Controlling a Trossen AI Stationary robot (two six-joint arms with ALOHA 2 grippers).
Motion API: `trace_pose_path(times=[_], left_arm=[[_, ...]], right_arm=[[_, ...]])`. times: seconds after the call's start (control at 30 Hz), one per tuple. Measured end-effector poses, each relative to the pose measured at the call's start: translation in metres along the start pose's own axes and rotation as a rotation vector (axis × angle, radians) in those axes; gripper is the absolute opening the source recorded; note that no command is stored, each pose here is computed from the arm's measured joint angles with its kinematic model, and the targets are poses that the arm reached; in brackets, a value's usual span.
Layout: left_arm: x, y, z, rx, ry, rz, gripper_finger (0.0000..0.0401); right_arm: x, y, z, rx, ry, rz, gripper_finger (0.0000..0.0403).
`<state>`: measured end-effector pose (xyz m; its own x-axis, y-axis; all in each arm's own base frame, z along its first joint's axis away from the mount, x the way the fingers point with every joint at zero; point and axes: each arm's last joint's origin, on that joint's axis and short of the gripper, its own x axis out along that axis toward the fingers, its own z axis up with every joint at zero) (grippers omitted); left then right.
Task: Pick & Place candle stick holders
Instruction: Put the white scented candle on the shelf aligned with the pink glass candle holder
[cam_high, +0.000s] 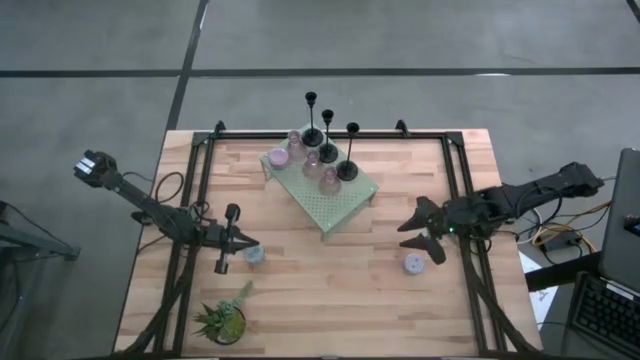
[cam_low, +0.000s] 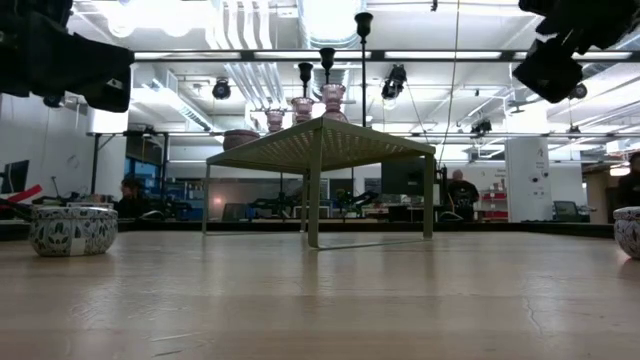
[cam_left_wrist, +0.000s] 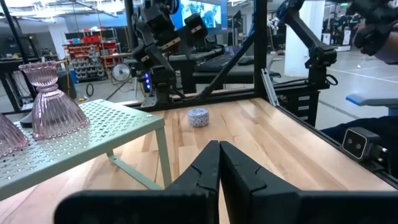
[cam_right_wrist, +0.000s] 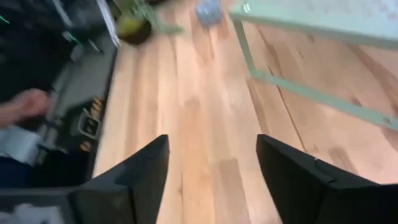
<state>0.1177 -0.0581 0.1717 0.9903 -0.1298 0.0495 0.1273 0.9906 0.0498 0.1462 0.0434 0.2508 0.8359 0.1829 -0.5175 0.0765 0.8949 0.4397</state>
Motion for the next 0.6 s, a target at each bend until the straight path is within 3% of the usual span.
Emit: trace_pose_path(times=[0.43, 0.6], left_arm=[[0.000, 0.000, 0.000, 0.001, 0.004, -0.001, 0.0014], [0.000, 0.000, 0.000, 0.001, 0.004, -0.001, 0.0014]], right_arm=[[0.018, 0.034, 0.006, -0.105, 0.351, -0.083, 0.0334], [0.021, 0.038, 0.005, -0.084, 0.498, -0.194, 0.0367]])
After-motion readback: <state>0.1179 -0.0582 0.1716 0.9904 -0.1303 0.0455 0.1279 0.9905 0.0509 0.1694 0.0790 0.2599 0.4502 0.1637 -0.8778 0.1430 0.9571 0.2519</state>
